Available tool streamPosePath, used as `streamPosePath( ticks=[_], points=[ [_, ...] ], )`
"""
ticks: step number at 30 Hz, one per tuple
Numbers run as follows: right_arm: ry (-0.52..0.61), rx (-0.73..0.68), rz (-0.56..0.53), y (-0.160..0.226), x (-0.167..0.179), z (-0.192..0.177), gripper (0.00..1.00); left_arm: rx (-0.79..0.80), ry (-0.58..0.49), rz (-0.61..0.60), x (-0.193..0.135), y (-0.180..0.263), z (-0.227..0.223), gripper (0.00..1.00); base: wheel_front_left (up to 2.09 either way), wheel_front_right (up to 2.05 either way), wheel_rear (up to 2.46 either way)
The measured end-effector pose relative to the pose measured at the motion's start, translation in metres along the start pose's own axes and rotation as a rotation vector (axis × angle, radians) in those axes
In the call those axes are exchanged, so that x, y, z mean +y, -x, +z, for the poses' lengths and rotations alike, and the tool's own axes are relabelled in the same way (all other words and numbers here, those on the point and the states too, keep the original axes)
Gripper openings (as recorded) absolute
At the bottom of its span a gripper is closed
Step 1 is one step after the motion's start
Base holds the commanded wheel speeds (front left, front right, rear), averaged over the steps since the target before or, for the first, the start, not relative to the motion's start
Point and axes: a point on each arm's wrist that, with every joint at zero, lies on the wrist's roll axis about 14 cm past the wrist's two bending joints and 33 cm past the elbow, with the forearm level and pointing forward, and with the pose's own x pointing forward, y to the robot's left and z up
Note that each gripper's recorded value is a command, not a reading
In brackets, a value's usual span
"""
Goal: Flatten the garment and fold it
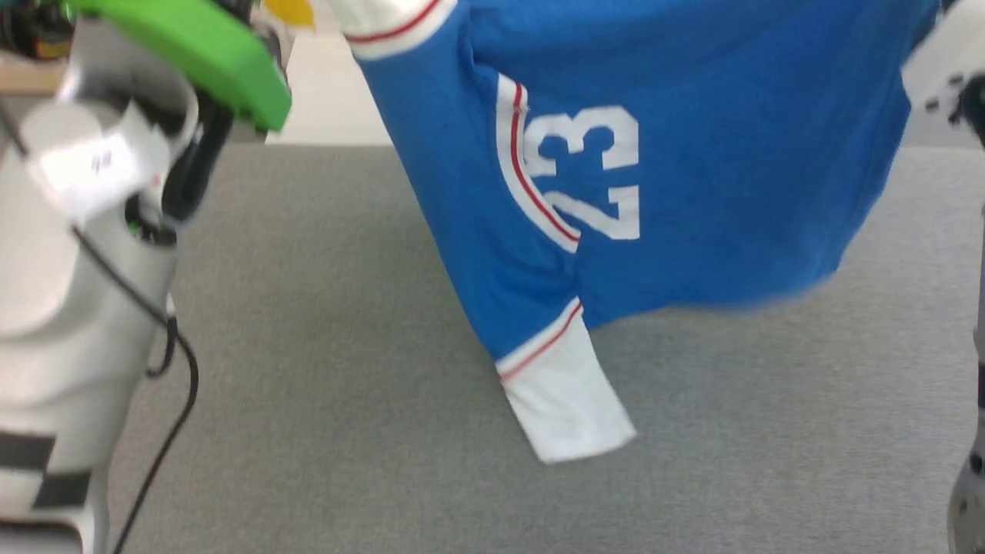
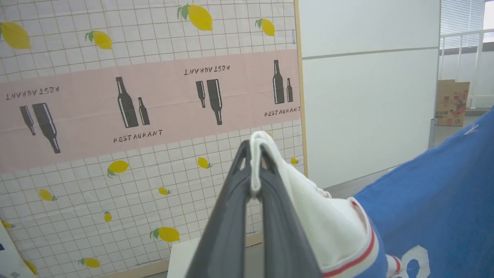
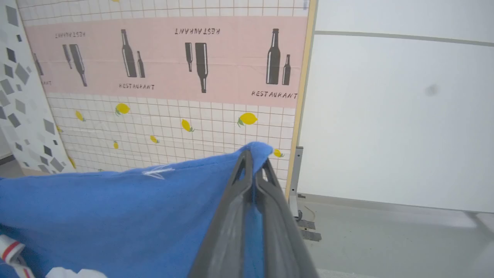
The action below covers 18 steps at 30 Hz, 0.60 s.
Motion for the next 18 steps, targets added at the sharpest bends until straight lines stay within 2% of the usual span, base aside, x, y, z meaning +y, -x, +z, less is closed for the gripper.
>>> streamPosePath(
  ticks=[7, 13, 18],
  points=[
    [0.064, -0.091, -0.051, 0.011, -0.012, 0.063, 0.00, -0.047, -0.119, 0.006, 0.000, -0.028, 0.052, 0.00, 0.00, 0.00, 0.00],
    [0.102, -0.111, -0.107, 0.008, -0.027, 0.088, 0.00, -0.158, -0.149, 0.027, -0.003, -0.055, 0.096, 0.00, 0.00, 0.00, 0.00],
    [0.101, -0.092, -0.119, -0.011, -0.027, 0.085, 0.00, -0.221, -0.115, 0.039, -0.006, -0.079, 0.114, 0.00, 0.00, 0.00, 0.00]
  ],
)
